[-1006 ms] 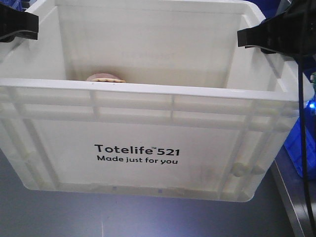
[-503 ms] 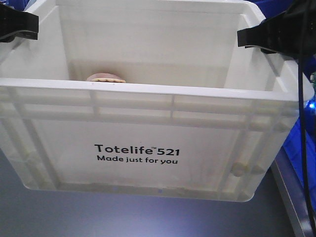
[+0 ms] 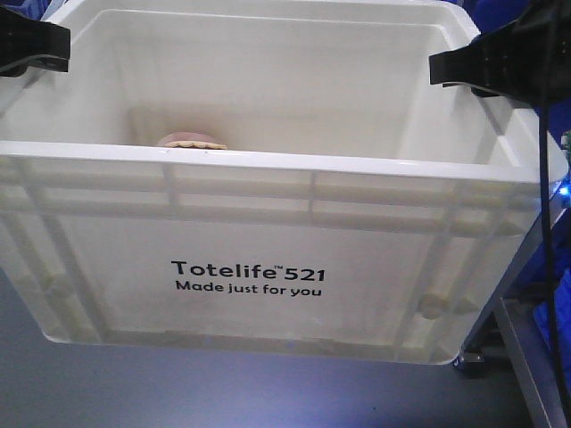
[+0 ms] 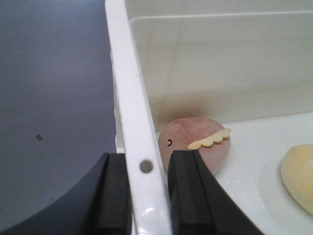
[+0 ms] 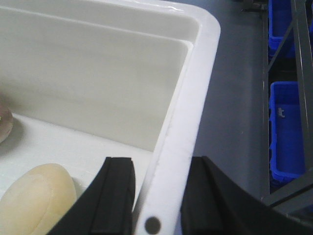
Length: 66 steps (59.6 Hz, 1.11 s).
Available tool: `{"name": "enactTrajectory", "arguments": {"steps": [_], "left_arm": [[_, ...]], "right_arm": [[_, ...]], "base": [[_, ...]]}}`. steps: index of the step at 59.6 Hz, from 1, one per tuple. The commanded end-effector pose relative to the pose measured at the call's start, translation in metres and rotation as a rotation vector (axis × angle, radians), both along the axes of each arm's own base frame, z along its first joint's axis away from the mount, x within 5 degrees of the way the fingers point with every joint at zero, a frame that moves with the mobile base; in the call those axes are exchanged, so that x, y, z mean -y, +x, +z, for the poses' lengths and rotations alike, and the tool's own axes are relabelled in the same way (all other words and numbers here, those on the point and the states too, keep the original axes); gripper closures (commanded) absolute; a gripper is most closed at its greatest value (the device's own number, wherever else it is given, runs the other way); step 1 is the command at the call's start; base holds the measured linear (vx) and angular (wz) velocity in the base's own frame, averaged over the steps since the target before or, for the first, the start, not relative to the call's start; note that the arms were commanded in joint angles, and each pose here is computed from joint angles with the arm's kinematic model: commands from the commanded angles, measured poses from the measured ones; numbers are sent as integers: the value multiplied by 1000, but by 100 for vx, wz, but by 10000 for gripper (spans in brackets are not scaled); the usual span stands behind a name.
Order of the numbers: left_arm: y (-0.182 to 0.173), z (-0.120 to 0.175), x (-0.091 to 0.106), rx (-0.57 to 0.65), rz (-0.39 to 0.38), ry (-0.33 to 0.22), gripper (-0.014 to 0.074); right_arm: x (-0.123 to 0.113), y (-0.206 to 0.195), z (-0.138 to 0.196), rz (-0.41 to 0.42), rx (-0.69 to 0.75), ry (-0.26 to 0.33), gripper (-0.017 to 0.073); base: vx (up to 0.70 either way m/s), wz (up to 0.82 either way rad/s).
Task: Place moving items into box and shelve
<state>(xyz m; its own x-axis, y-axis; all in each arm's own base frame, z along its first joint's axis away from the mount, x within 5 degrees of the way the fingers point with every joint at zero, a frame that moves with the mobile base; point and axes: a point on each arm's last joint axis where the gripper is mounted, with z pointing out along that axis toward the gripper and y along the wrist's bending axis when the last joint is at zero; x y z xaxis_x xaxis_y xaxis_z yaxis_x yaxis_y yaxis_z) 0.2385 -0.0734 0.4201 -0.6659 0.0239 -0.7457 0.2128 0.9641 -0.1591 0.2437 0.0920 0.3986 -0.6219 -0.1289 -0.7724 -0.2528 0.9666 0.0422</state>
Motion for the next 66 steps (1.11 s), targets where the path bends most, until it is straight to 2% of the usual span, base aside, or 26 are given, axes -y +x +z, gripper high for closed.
{"name": "enactTrajectory", "arguments": {"steps": [1,66], "left_arm": [[-10,37,9,199,-40,-154,600],[-10,37,9,199,-40,-154,600]], "right_arm": [[-5,-4,36,27,210,140,565],[-5,-4,36,27,210,140,565]], "base": [[37,3],[35,8]]}}
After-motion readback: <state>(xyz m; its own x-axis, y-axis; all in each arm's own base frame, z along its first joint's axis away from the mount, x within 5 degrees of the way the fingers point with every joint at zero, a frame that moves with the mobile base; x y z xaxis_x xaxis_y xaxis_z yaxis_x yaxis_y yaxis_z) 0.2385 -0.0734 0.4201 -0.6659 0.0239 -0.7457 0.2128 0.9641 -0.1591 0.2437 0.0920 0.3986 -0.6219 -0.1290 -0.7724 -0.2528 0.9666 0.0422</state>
